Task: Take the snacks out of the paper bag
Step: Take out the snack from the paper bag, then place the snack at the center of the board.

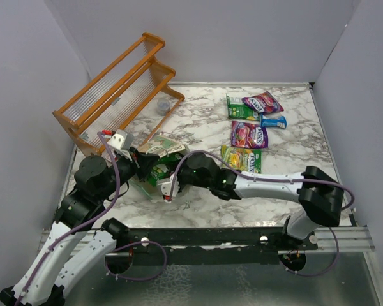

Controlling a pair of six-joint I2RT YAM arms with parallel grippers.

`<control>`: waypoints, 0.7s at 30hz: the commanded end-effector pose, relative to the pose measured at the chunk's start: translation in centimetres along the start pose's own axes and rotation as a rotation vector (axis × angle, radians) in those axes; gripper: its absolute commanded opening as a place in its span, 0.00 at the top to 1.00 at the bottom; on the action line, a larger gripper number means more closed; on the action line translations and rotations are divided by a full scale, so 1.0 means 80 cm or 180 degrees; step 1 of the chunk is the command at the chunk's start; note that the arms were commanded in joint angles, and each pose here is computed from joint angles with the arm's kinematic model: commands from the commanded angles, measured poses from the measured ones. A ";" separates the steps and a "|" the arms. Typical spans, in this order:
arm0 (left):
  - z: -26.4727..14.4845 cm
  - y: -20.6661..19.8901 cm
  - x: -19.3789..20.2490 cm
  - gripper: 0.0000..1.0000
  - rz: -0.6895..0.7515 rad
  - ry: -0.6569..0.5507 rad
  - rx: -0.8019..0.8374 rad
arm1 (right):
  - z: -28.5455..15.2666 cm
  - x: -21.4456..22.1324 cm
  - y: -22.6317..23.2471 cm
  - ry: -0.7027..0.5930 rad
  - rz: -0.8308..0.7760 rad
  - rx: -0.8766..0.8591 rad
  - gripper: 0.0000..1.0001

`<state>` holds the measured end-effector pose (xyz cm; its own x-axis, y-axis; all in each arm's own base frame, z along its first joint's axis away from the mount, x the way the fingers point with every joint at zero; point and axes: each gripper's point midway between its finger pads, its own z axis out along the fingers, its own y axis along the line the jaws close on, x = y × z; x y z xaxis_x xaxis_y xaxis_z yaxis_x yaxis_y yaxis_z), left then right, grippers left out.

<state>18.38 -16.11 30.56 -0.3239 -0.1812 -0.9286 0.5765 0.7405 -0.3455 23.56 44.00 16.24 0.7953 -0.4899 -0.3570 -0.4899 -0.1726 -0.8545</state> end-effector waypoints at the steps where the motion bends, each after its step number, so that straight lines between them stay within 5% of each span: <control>1: -0.004 -0.002 -0.016 1.00 0.0012 -0.0145 -0.0017 | -0.042 -0.038 -0.036 -0.0402 0.0224 0.0200 0.99; 14: 0.003 0.003 -0.007 1.00 0.0017 -0.0098 -0.0035 | -0.179 -0.118 -0.045 -0.1458 0.0880 0.0206 0.99; 21: 0.009 0.006 -0.003 1.00 0.0013 -0.0087 -0.0058 | -0.276 -0.141 -0.107 -0.1773 0.0844 0.0856 0.99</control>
<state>18.58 -16.17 30.30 -0.3256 -0.1799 -0.9282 0.5734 0.7430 -0.3451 12.42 34.60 30.44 0.7467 -0.0819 -0.6602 -0.6600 0.0323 -0.7505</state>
